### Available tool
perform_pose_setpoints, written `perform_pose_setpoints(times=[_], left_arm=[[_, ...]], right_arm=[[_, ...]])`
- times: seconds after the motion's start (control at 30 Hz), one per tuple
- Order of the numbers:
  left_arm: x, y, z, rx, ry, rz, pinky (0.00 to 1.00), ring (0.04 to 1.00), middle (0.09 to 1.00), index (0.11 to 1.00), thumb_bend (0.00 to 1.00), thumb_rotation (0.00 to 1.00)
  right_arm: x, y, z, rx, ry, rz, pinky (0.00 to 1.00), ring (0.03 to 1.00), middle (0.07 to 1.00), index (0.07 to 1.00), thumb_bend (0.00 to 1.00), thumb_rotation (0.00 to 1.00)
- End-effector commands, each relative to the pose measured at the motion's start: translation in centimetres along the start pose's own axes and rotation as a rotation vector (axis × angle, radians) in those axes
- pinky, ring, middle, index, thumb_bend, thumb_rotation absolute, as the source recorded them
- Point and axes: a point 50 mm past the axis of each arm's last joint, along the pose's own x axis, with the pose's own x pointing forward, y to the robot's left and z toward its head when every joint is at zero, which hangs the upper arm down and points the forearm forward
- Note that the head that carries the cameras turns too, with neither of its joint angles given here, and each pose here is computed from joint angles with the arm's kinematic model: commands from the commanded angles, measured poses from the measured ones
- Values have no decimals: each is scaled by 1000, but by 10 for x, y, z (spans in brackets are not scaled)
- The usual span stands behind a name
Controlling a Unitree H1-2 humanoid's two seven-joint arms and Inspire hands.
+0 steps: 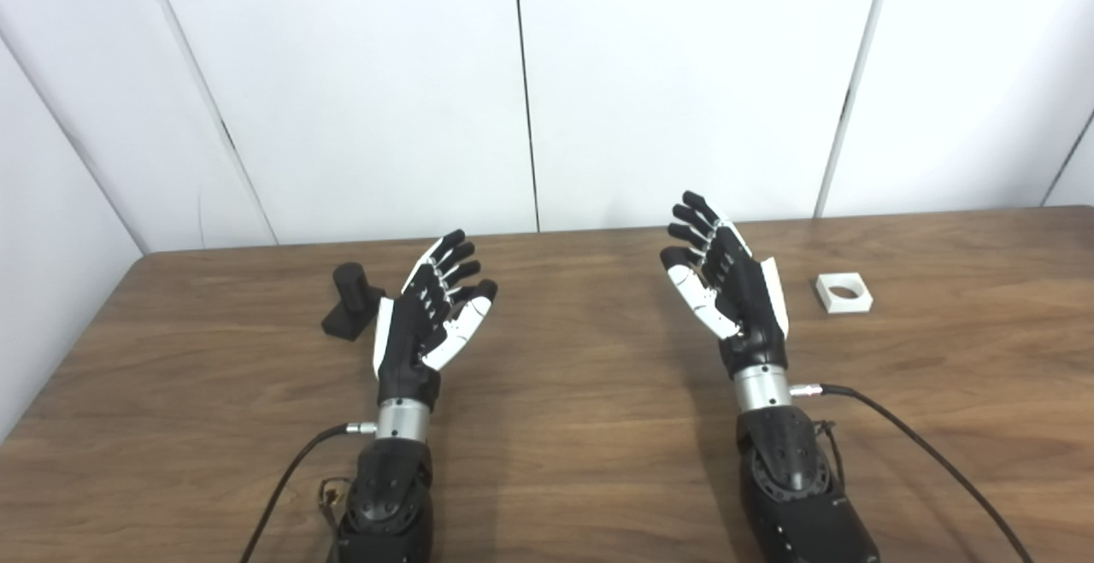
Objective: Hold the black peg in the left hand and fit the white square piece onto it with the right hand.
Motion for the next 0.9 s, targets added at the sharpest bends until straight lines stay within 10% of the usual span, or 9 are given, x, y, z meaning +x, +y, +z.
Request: perform_pose_setpoints(times=[0.0,0.87], left_arm=[[9,-2,13,8,-72,-6,693,795,837,846,581,349],[8,-30,12,15,-65,-7,658,779,827,839,635,394]], right_arm=[[-26,-3,-22,2,73,-6,721,797,833,854,534,499],[-27,-28,-25,-25,79,-11,743,787,824,849,528,507]])
